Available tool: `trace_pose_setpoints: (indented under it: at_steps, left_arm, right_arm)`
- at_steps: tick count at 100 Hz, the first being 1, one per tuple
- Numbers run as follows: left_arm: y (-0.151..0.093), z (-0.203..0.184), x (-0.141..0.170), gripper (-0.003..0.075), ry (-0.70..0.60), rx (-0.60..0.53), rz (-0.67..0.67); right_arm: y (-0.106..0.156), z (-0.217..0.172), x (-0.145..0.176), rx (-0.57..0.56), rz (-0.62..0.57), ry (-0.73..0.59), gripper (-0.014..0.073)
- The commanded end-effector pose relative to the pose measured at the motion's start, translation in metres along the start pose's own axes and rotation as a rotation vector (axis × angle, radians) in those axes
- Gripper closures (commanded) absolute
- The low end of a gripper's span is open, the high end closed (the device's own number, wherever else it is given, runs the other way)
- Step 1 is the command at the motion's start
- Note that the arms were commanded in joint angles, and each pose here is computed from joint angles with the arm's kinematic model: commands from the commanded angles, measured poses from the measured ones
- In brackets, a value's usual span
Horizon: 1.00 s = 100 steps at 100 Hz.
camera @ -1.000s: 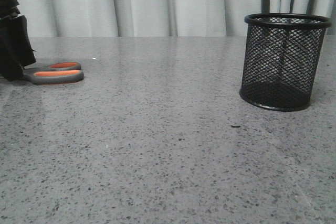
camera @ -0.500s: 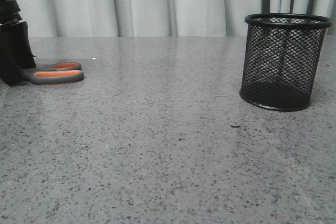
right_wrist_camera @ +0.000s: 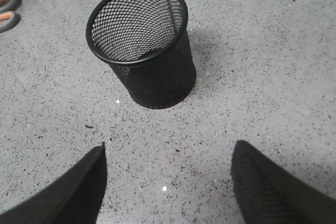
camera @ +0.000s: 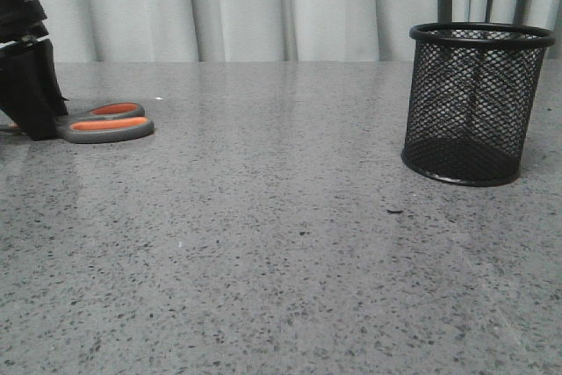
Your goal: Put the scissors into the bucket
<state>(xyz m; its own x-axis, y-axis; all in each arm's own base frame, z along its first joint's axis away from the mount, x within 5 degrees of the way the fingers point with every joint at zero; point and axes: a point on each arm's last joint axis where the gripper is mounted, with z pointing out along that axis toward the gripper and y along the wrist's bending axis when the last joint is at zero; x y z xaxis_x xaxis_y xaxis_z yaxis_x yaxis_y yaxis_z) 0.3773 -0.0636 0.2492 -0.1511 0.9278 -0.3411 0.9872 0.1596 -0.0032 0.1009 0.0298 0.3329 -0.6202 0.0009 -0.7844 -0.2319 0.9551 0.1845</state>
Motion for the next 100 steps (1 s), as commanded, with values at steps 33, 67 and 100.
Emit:
trace_pose_setpoints:
  at_steps: [33, 67, 100]
  left_arm:
    - [-0.029, -0.073, -0.023, 0.0727, -0.042, -0.176, -0.006]
    - [-0.115, -0.162, -0.061, 0.0727, -0.167, -0.404, 0.051]
    - [-0.208, -0.189, -0.108, 0.073, -0.308, -0.408, 0.248]
  right_arm:
    - [0.002, -0.005, -0.014, -0.005, -0.008, -0.079, 0.0142]
    - [0.021, -0.009, -0.022, -0.221, 0.078, -0.163, 0.0142]
    - [0.045, -0.015, -0.049, -0.554, 0.188, -0.3, 0.0142]
